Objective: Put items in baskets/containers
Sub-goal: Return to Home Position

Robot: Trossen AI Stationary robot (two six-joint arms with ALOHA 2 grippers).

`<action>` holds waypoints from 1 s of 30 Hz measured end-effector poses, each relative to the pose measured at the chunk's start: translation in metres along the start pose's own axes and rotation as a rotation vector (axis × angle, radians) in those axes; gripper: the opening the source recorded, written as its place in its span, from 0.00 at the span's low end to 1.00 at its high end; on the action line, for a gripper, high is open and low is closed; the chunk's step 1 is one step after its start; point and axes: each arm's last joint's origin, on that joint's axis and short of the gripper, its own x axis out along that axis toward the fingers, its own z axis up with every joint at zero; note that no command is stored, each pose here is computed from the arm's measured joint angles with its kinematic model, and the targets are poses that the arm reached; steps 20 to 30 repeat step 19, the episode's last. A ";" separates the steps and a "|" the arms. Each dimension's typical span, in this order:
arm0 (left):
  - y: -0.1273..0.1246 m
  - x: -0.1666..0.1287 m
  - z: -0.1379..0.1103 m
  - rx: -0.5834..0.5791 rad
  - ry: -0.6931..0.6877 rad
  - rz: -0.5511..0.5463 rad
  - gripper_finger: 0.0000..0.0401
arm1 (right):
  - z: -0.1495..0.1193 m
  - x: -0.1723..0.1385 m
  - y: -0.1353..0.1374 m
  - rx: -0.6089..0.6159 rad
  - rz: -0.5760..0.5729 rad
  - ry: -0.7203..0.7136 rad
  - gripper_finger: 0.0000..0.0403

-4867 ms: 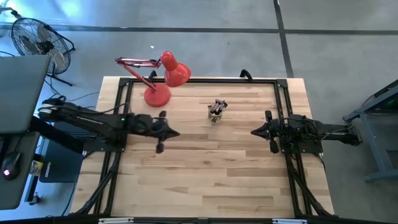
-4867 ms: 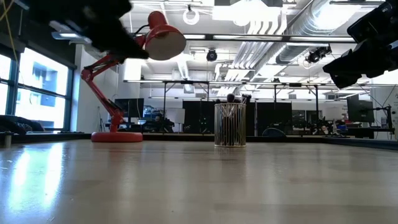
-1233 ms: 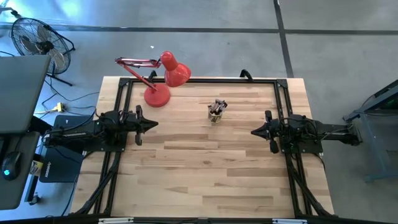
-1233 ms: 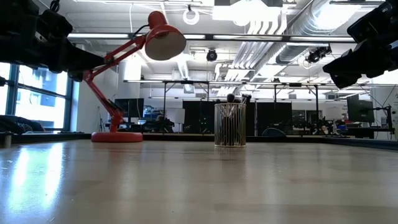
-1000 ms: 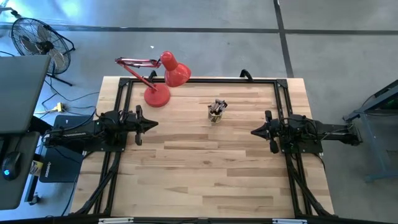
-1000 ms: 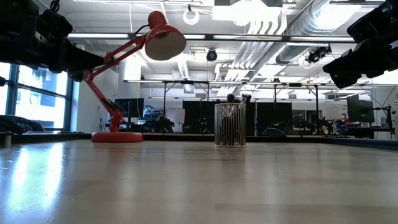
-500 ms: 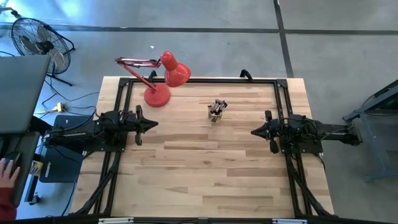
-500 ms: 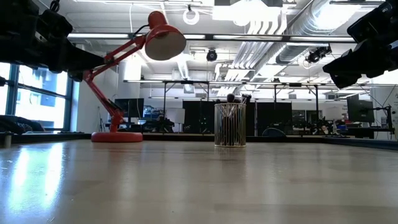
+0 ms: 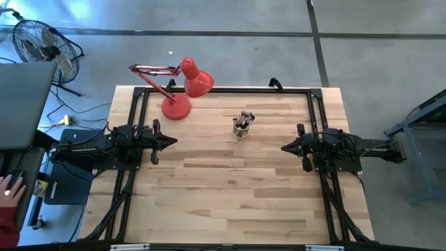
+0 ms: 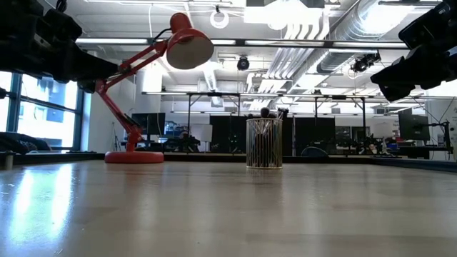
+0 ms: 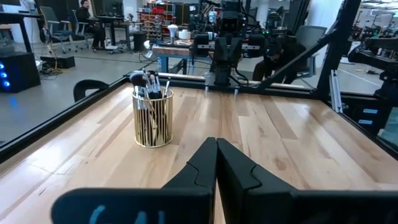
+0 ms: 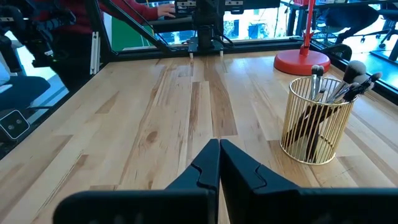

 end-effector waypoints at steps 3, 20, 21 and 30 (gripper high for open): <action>0.000 0.000 0.000 0.000 0.000 0.000 0.00 | 0.000 0.000 0.000 0.000 0.000 0.000 0.01; 0.000 0.000 0.000 0.000 0.000 0.001 0.00 | 0.000 0.000 0.000 0.000 0.000 0.000 0.02; 0.000 0.000 0.000 0.000 0.000 0.001 0.00 | 0.000 0.000 0.000 0.000 0.000 0.000 0.02; 0.000 0.000 0.000 0.000 0.000 0.001 0.00 | 0.000 0.000 0.000 0.000 0.000 0.000 0.02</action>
